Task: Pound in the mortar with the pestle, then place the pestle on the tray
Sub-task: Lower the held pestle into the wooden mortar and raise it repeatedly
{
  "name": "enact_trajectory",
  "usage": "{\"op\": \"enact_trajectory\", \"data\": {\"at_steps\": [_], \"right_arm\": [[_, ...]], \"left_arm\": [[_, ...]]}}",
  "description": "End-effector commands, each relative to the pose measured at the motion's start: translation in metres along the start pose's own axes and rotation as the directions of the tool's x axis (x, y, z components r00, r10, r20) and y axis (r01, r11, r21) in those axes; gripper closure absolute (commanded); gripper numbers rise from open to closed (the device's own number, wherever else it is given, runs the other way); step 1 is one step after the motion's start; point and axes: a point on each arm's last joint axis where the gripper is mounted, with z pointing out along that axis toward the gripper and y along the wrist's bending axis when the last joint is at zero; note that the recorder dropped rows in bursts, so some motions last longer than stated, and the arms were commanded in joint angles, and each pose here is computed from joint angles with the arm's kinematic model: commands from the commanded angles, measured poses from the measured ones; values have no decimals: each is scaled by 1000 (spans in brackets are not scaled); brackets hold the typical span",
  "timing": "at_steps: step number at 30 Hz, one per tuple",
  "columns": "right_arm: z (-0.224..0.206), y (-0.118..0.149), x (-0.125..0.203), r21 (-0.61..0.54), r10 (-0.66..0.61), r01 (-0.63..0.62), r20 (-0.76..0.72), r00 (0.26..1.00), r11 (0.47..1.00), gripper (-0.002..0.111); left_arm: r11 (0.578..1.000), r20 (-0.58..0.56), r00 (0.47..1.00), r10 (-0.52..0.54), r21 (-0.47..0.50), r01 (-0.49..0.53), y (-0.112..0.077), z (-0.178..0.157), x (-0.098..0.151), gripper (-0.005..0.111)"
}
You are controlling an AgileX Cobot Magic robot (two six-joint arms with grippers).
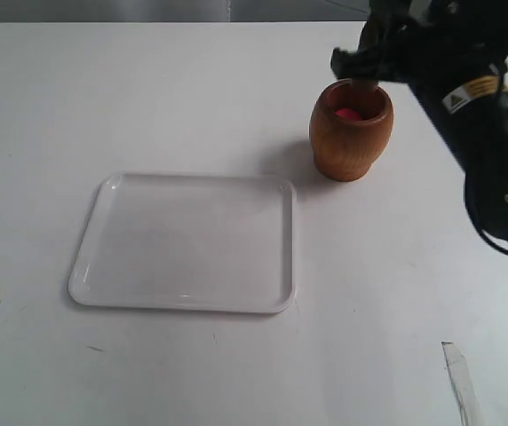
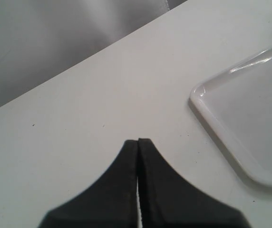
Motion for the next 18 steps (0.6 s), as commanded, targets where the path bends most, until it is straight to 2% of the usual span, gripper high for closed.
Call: {"op": "enact_trajectory", "data": {"at_steps": [1,4,6,14,16,18], "right_arm": [[-11,-4,-35,-1,13,-13,85,996,1000,108],[-9,-3,-28,-7,10,-9,39,999,1000,108],[-5,-1,-11,-10,-3,3,-17,1000,1000,108],[3,5,84,-20,-14,8,-298,954,1000,108],[2,5,96,-22,-31,25,-321,947,999,108],[3,4,94,-14,-41,38,-294,955,999,108]], "left_arm": [[1000,7,1000,-12,8,12,-1,0,0,107],[1000,7,1000,-12,8,12,-1,0,0,107],[1000,7,1000,-12,8,12,-1,0,0,107],[1000,7,1000,-12,8,12,-1,0,0,107],[1000,7,1000,-12,8,12,-1,0,0,107],[1000,7,1000,-12,8,12,-1,0,0,107]]}}
